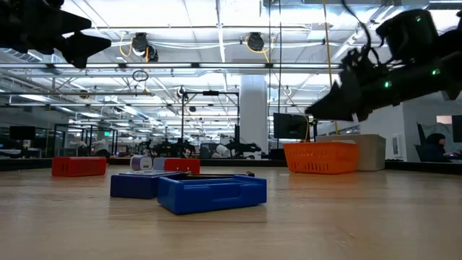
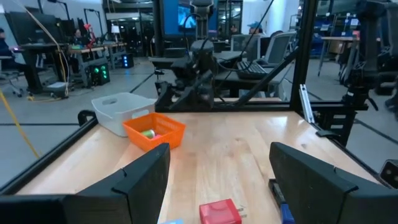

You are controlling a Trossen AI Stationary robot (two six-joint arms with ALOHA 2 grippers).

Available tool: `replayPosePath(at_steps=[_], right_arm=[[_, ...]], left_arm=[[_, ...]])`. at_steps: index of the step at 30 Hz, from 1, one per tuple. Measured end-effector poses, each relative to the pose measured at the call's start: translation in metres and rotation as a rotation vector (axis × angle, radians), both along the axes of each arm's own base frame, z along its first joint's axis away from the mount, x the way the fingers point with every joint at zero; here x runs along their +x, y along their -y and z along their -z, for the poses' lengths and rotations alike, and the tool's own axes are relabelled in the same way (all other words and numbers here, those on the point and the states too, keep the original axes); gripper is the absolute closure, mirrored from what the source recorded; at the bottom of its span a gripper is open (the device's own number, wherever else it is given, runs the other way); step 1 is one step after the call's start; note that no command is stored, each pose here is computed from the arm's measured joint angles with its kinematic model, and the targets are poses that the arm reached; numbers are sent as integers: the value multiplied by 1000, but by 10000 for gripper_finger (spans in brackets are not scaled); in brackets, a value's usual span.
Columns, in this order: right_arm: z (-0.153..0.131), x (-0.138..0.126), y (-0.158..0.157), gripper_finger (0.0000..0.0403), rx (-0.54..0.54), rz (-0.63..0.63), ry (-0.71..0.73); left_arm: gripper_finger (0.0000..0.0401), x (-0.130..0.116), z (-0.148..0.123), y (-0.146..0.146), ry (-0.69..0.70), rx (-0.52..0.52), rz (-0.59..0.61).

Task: Pick & Place Office items
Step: Put the left red charger adapter into the orange bin

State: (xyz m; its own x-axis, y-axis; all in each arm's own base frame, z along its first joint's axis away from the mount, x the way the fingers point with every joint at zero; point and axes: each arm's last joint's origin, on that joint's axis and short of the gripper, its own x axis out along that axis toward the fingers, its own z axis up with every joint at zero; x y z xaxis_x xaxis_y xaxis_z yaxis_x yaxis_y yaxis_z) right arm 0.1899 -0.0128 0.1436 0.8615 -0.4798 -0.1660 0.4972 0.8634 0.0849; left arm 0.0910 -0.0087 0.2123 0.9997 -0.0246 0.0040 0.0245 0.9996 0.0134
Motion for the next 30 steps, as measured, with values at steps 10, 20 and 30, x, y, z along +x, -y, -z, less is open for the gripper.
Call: replayPosePath(at_steps=[10, 20, 30], right_arm=[[-48, -22, -12, 183, 15, -428, 232], [-77, -53, -15, 184, -60, -595, 231], [-91, -63, -14, 186, -21, -600, 107]], left_arm=[[127, 5, 2, 1, -15, -41, 26], [128, 24, 23, 4, 190, -130, 37], [127, 30, 27, 1, 148, -561, -43]])
